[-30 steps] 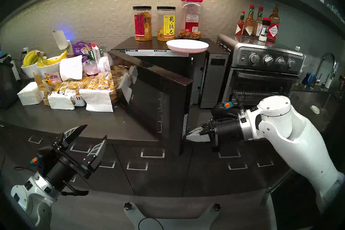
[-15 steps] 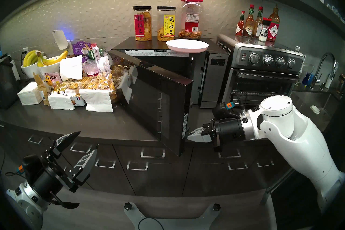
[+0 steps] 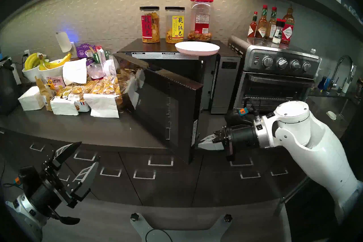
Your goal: Open the microwave, put the plate inside, and close the door
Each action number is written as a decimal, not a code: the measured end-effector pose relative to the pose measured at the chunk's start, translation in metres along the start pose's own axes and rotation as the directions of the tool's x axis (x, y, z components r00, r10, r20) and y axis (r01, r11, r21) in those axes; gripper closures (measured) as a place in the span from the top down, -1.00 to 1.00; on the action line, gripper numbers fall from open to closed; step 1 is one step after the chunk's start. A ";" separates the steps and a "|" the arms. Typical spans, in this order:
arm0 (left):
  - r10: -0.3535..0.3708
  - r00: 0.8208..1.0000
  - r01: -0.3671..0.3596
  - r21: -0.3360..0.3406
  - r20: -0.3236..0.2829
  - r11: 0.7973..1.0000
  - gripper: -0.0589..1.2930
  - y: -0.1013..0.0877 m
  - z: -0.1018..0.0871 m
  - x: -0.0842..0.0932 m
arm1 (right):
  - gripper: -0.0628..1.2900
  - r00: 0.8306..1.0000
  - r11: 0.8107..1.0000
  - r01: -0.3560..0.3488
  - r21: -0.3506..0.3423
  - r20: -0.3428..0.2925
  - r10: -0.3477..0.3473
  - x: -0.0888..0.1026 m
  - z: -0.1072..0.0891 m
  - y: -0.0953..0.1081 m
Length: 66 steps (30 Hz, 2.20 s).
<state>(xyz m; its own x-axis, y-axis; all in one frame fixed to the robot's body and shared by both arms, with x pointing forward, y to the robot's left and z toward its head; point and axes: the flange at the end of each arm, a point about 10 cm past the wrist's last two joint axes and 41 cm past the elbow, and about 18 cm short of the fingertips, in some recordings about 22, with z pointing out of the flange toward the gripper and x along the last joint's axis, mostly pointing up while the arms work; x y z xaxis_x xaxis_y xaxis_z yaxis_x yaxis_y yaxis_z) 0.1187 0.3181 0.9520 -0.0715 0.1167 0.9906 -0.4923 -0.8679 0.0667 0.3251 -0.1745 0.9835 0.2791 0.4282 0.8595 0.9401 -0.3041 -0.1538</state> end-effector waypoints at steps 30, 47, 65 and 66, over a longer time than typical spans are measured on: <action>-0.014 1.000 0.014 -0.006 0.007 1.000 0.97 0.001 -0.005 0.001 | -0.94 0.998 0.997 -0.031 -0.069 -0.050 0.028 0.015 -0.006 0.029; -0.018 1.000 0.018 -0.006 0.010 1.000 0.97 0.002 -0.006 0.001 | -0.94 1.000 0.999 0.007 0.039 -0.016 -0.006 0.025 0.010 -0.006; -0.020 1.000 0.020 -0.007 0.008 1.000 0.97 0.002 -0.006 0.001 | -0.94 1.000 0.993 0.014 0.116 0.016 -0.016 0.019 0.028 -0.041; -0.020 1.000 0.020 -0.007 0.008 1.000 0.97 0.002 -0.006 0.001 | -0.94 1.000 0.993 0.014 0.119 0.017 -0.016 0.018 0.030 -0.043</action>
<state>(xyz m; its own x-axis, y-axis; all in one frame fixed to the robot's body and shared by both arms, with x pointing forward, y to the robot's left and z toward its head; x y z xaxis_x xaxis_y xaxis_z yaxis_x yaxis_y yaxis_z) 0.1128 0.3195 0.9526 -0.0549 0.1302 0.9900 -0.4994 -0.8621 0.0857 0.2955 -0.1283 0.9913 0.2670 0.4477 0.8534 0.9606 -0.1947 -0.1984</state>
